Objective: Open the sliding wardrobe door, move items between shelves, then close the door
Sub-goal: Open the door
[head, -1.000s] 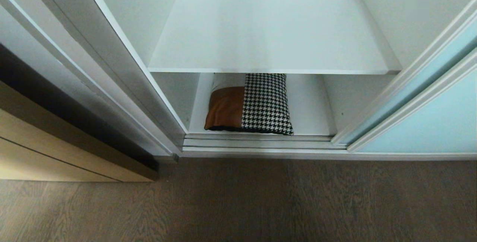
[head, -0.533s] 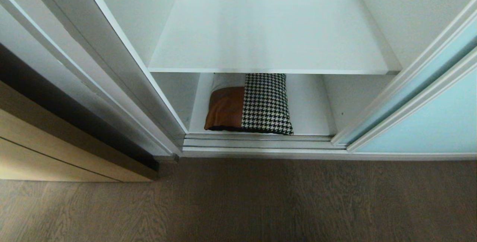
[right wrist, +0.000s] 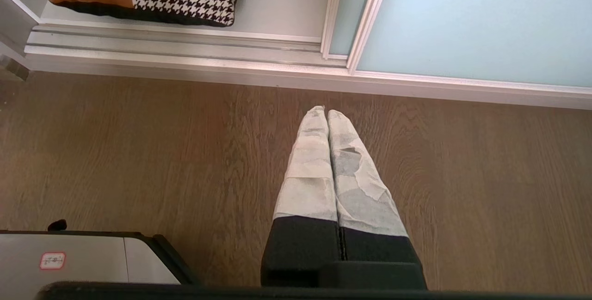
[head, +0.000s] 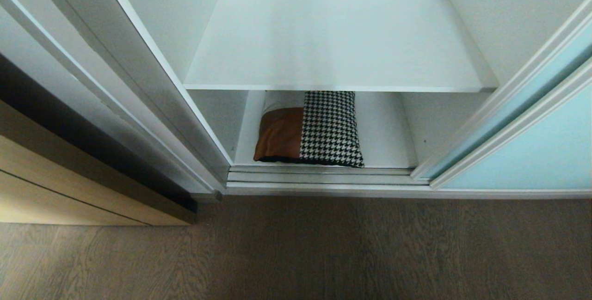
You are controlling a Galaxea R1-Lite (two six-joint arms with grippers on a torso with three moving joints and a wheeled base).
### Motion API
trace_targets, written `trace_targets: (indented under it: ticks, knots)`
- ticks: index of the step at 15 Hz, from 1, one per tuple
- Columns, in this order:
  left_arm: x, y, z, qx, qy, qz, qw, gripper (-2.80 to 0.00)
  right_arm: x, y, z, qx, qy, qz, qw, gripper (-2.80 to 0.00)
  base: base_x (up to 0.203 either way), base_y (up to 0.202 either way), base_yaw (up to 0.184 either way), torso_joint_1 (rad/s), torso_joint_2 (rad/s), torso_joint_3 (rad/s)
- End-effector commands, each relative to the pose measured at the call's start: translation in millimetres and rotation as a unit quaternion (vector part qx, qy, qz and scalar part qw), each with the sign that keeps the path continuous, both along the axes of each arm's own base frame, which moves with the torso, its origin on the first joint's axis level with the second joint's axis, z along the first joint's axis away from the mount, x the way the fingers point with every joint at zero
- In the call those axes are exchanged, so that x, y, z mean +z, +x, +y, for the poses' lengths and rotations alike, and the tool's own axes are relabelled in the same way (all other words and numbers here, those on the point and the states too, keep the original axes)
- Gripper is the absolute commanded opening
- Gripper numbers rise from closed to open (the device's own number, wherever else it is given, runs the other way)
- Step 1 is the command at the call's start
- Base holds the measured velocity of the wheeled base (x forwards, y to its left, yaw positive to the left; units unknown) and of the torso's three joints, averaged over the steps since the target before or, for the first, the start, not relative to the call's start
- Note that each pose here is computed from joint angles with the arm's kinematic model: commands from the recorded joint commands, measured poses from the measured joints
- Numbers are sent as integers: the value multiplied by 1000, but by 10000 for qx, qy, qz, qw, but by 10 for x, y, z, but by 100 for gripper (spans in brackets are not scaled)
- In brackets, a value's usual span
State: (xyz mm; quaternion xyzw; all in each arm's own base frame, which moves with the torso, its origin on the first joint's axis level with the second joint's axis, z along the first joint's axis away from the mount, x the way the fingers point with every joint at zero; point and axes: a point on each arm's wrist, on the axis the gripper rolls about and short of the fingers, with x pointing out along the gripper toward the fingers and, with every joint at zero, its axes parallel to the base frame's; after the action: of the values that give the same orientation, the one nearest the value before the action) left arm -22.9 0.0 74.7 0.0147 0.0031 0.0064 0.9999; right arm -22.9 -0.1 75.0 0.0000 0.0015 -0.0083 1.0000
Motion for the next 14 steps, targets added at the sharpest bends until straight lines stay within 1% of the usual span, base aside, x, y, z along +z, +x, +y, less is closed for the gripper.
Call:
trace_targets:
  ticks: [1, 14]
  knots:
    - [-4, 4, 0, 4, -1, 24, 10000, -280, 0, 1, 0, -1, 0, 8, 10000, -280, 0, 0, 0, 0, 0, 0]
    - [-2, 4, 0, 12, -23, 16, 10000, -280, 0, 1, 0, -1, 0, 8, 10000, -280, 0, 0, 0, 0, 0, 0]
